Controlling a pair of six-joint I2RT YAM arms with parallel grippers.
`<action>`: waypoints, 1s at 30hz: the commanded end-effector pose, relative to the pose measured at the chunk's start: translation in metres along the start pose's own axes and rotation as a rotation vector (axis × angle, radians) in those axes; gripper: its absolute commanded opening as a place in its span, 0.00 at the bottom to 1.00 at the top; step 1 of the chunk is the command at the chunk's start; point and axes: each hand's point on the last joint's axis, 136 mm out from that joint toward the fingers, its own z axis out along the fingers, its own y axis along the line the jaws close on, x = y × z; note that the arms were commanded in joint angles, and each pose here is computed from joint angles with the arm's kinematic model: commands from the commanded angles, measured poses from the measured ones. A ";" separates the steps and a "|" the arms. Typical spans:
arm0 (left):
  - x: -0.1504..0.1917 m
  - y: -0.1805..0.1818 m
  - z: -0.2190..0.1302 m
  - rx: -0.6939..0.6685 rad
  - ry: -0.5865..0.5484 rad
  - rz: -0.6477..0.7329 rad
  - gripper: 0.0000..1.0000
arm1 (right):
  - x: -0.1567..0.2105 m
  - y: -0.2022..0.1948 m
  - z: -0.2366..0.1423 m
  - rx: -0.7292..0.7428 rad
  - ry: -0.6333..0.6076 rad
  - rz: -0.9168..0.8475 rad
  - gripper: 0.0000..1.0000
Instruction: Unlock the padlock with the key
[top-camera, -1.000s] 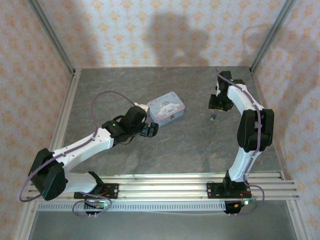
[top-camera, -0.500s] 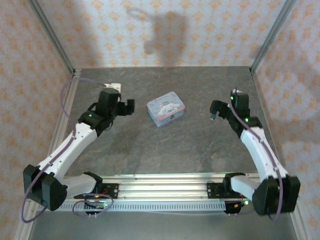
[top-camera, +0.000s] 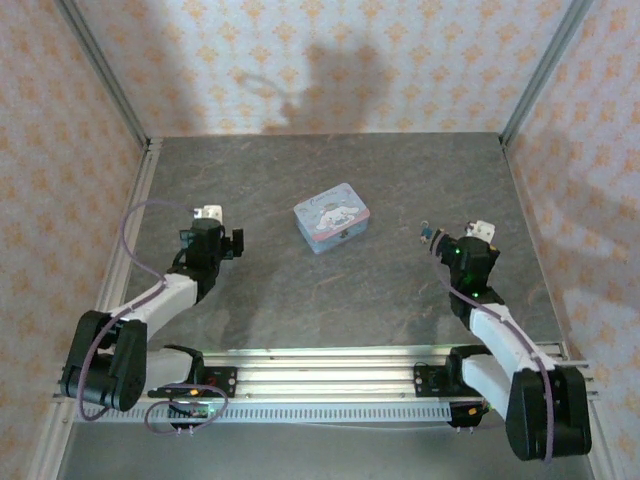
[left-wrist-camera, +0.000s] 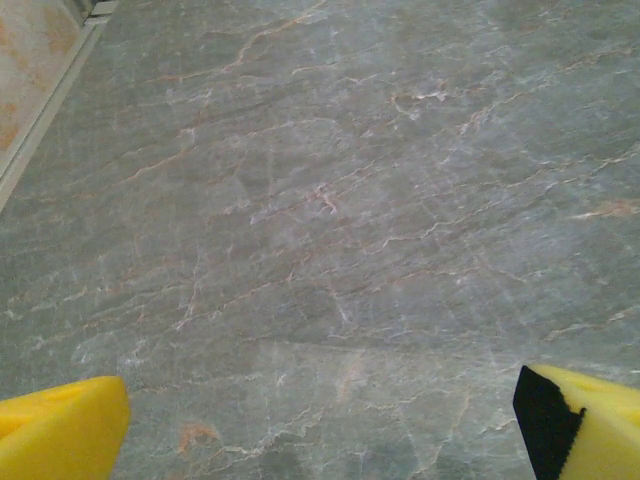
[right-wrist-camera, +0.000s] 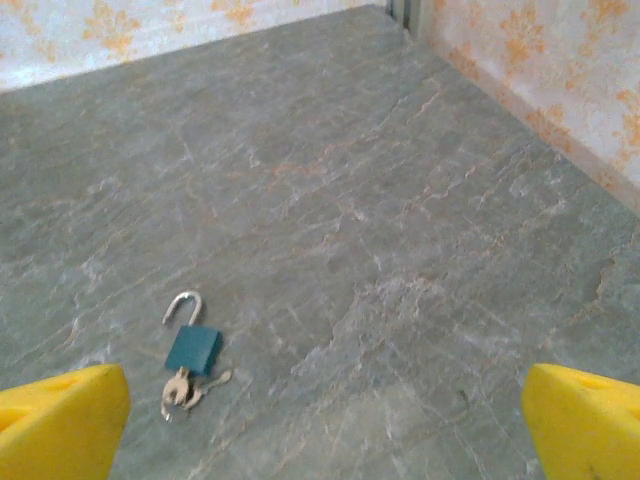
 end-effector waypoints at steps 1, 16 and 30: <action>-0.035 0.011 -0.004 -0.050 -0.220 -0.067 1.00 | -0.027 -0.001 0.007 0.019 -0.155 0.026 0.99; -0.015 0.006 0.039 -0.012 -0.180 -0.045 1.00 | 0.000 0.003 0.051 0.019 -0.176 0.049 0.99; -0.017 0.010 0.044 0.005 -0.156 -0.076 1.00 | 0.001 0.007 0.075 0.084 -0.073 0.006 0.99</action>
